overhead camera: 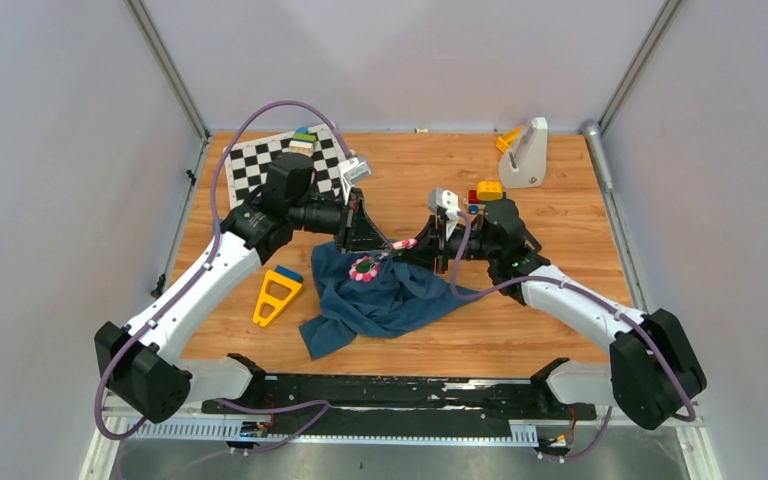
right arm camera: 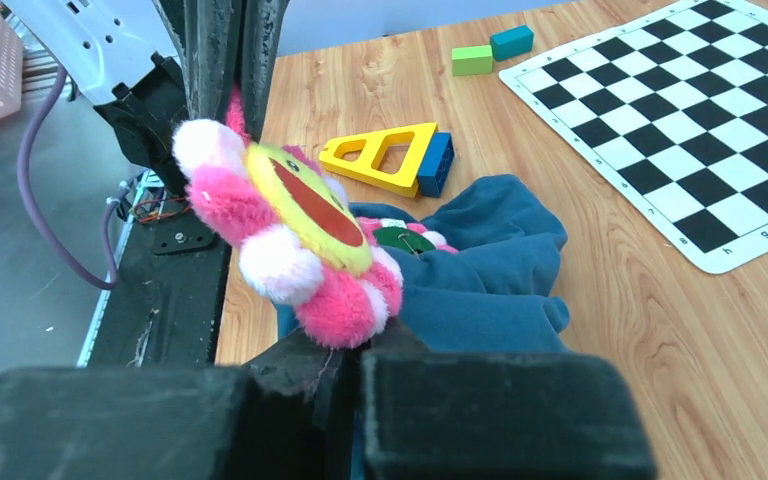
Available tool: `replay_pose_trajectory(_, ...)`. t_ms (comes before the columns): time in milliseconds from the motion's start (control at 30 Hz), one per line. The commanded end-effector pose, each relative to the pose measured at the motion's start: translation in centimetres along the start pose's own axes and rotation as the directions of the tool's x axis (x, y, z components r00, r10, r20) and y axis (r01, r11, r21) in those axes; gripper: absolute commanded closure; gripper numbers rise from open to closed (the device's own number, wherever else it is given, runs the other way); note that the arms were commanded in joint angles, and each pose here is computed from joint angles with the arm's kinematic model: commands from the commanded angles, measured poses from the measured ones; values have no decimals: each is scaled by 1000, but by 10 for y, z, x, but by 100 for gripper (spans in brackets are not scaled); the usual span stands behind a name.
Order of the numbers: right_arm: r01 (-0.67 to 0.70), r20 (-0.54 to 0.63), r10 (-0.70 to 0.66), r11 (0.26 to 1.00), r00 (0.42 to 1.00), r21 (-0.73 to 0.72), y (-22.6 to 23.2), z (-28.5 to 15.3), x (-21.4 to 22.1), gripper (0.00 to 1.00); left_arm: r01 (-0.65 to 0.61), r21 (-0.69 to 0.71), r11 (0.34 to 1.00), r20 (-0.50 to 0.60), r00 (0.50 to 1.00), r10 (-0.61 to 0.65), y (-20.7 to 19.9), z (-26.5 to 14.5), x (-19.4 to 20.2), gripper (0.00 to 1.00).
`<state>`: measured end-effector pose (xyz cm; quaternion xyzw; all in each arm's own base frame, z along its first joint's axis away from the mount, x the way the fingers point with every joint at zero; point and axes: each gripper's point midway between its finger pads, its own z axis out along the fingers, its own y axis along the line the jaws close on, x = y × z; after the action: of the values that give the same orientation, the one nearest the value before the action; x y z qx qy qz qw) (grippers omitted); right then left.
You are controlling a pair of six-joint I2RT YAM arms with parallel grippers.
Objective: Remove the brooch from the garment
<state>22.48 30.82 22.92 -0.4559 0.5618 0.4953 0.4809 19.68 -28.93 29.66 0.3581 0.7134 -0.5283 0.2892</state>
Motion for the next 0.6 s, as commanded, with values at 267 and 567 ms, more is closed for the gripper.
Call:
replay_pose_trajectory(267,-66,15,66,997,998,-34,20,-6,-22,100,14,-78,997,-5,1000,-14,25,5,6,100)
replay_pose_trajectory(567,-97,0,97,995,995,-4,22,-12,-20,100,48,-92,995,-30,998,-51,38,12,16,98)
